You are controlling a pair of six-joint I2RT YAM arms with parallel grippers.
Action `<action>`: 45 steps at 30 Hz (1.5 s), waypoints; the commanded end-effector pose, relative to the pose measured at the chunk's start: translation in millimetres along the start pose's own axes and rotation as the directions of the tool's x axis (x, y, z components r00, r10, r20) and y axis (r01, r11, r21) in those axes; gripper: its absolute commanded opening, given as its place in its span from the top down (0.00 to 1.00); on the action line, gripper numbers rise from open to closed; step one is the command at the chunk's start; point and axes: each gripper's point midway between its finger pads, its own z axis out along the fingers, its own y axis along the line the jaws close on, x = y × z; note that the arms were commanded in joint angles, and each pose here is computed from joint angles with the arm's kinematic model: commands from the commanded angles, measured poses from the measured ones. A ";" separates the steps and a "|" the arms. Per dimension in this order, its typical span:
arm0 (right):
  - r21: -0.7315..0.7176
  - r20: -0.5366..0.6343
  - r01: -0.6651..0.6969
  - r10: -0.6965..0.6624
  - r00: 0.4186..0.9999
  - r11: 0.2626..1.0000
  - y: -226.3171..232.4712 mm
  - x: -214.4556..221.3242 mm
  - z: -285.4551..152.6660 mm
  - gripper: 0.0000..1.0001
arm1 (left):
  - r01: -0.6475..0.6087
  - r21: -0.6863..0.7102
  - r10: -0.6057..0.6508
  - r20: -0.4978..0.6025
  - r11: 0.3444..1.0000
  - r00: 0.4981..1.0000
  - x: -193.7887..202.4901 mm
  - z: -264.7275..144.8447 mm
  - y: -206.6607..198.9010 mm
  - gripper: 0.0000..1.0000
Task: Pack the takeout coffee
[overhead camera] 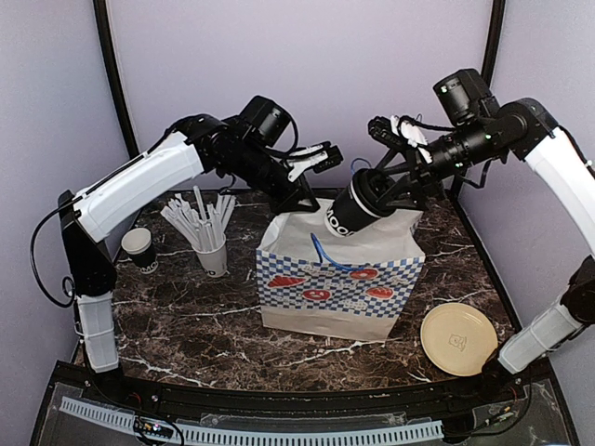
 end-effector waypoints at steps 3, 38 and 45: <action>-0.106 -0.055 0.131 -0.138 0.989 0.986 31.5 8.5 21.6 0.33 | 0.197 -0.160 -0.197 0.014 0.967 0.980 5.1 -53.5 -5.9 0.98; -0.257 -0.385 0.360 -0.436 0.813 0.897 122.1 52.4 44.9 0.35 | 0.195 -0.328 -0.081 0.331 0.924 0.940 -21.3 -121.8 -37.8 0.29; -0.393 -0.420 0.415 -0.562 0.713 0.821 162.4 96.7 48.7 0.37 | 0.241 -0.391 -0.024 0.485 0.888 0.874 -47.4 -178.1 -30.6 0.26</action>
